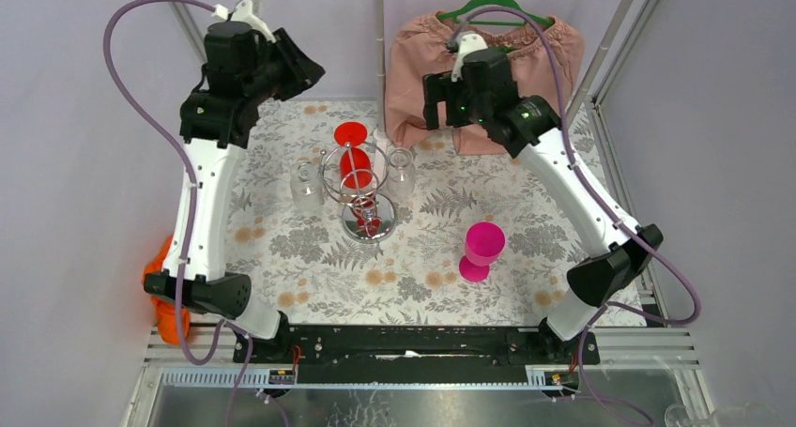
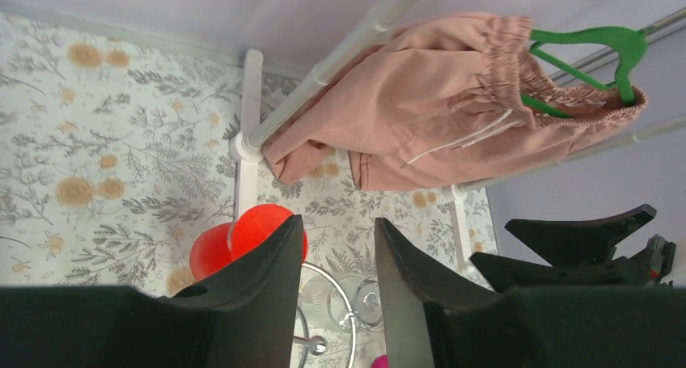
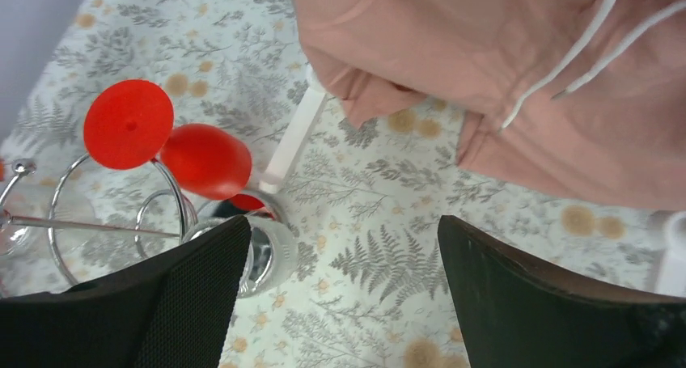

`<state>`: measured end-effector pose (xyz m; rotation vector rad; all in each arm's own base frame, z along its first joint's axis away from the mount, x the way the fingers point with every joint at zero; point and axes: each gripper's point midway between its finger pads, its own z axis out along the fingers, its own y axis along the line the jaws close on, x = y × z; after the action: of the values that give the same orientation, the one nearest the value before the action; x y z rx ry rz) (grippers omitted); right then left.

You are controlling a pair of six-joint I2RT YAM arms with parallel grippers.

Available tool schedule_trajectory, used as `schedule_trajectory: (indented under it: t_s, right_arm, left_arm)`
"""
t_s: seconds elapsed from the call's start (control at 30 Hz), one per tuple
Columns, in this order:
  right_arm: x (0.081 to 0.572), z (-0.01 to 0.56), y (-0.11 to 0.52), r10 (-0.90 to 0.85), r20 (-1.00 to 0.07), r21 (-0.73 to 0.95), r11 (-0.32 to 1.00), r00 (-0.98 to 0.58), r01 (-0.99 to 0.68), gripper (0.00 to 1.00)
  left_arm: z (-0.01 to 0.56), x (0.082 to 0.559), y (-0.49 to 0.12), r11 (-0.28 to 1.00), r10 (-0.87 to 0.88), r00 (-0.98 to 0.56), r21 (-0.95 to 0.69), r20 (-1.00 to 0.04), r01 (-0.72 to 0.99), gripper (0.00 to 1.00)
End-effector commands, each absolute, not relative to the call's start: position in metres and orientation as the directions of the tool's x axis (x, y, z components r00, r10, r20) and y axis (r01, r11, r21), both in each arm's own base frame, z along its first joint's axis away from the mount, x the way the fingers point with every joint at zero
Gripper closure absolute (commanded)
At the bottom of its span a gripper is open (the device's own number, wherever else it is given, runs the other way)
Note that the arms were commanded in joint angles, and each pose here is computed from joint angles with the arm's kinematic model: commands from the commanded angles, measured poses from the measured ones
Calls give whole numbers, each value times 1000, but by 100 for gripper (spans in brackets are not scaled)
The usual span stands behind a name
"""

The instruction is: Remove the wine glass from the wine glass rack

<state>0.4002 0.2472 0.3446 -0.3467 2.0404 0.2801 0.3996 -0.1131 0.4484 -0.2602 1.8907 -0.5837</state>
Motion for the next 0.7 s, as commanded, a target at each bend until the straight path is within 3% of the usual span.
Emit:
schedule_trajectory:
  t_s: [0.0, 0.2, 0.33, 0.53, 0.67]
  right_arm:
    - [387, 370, 260, 44, -883, 308, 805, -467, -507, 6]
    - [385, 352, 265, 98, -834, 466, 653, -543, -597, 10]
    - [385, 343, 257, 158, -799, 552, 573, -580, -605, 17]
    - [383, 317, 256, 154, -768, 590, 550, -622, -591, 21]
    - [380, 304, 261, 159, -747, 619, 519, -645, -589, 23]
  left_arm:
    - [464, 402, -114, 680, -527, -449, -675, -721, 285, 57]
    - [439, 411, -76, 602, -588, -476, -747, -654, 282, 61]
    - [424, 407, -45, 467, -660, -512, -834, -550, 294, 62]
    - [401, 393, -42, 516, -645, -512, -818, -567, 255, 62]
    - [383, 367, -62, 372, -653, -592, -881, -471, 291, 62]
